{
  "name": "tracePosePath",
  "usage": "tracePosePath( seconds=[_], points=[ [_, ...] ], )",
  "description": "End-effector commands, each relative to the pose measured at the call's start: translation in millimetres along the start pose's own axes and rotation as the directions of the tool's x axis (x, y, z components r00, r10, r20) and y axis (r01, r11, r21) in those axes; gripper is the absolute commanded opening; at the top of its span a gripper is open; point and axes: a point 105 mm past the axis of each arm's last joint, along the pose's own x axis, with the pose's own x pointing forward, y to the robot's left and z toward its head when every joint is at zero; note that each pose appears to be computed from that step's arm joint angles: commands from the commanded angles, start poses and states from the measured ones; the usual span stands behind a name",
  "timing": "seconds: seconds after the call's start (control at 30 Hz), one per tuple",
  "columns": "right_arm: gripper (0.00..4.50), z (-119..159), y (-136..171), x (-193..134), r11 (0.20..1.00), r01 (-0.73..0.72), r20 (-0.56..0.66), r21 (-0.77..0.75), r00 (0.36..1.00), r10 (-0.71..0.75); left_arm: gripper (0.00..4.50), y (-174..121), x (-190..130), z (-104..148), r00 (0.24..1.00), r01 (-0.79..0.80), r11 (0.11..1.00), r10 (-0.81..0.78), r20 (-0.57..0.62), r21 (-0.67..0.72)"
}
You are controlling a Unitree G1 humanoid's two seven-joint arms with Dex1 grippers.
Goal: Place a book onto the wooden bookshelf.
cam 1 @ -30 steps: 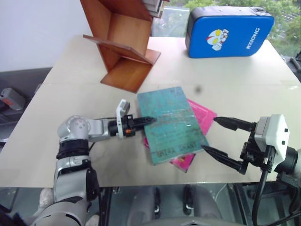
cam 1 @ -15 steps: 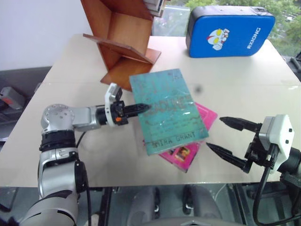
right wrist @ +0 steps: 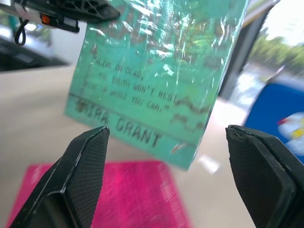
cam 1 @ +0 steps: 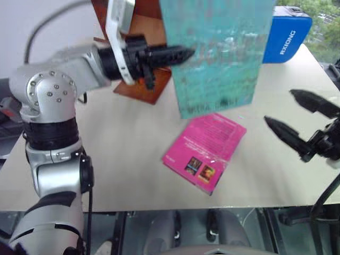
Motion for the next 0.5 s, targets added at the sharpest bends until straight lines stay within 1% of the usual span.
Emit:
tracePosePath(
  seconds=[0.03,0.07,0.1,0.13,0.2,0.23,0.33,0.43,0.5],
  points=[
    [4.00,30.7,-6.6,-2.3,0.998,0.032,0.112,-0.059,0.993,-0.025,0.05,2.2,4.0,14.7,1.000,0.015,0.944,-0.008,-0.022,0.331],
    [4.00,37.0,-7.5,-2.4,0.997,0.033,0.132,-0.074,0.991,-0.023,0.05,6.7,5.5,20.4,0.999,0.008,0.884,0.012,-0.039,0.468],
    [4.00,41.2,-7.7,-2.2,0.996,0.034,0.145,-0.084,0.989,-0.022,0.05,9.6,6.4,23.5,0.998,0.011,0.828,0.023,-0.055,0.561],
    [4.00,45.0,-8.3,-2.6,0.995,0.038,0.157,-0.092,0.987,-0.023,0.05,17.0,5.0,27.6,0.995,0.009,0.743,0.062,-0.083,0.669],
    [4.00,46.5,-7.8,-3.6,0.994,0.040,0.158,-0.099,0.987,-0.024,0.05,35.2,-5.5,31.0,0.975,0.036,0.611,0.151,-0.161,0.791],
    [4.00,46.0,-7.0,-4.2,0.994,0.040,0.154,-0.100,0.988,-0.024,0.05,43.5,-14.2,30.2,0.959,0.069,0.562,0.191,-0.210,0.825],
    [4.00,42.3,-6.4,-6.6,0.994,0.041,0.135,-0.102,0.990,-0.027,0.05,63.1,-38.7,31.2,0.909,0.142,0.472,0.286,-0.303,0.870],
    [4.00,36.2,-8.5,-14.2,0.994,0.042,0.094,-0.105,0.995,-0.032,0.05,78.6,-65.5,38.5,0.841,0.204,0.433,0.381,-0.384,0.878],
    [4.00,32.2,-10.2,-19.0,0.994,0.040,0.064,-0.105,0.997,-0.034,0.05,86.7,-80.6,36.0,0.784,0.257,0.424,0.433,-0.444,0.868]
  ],
)
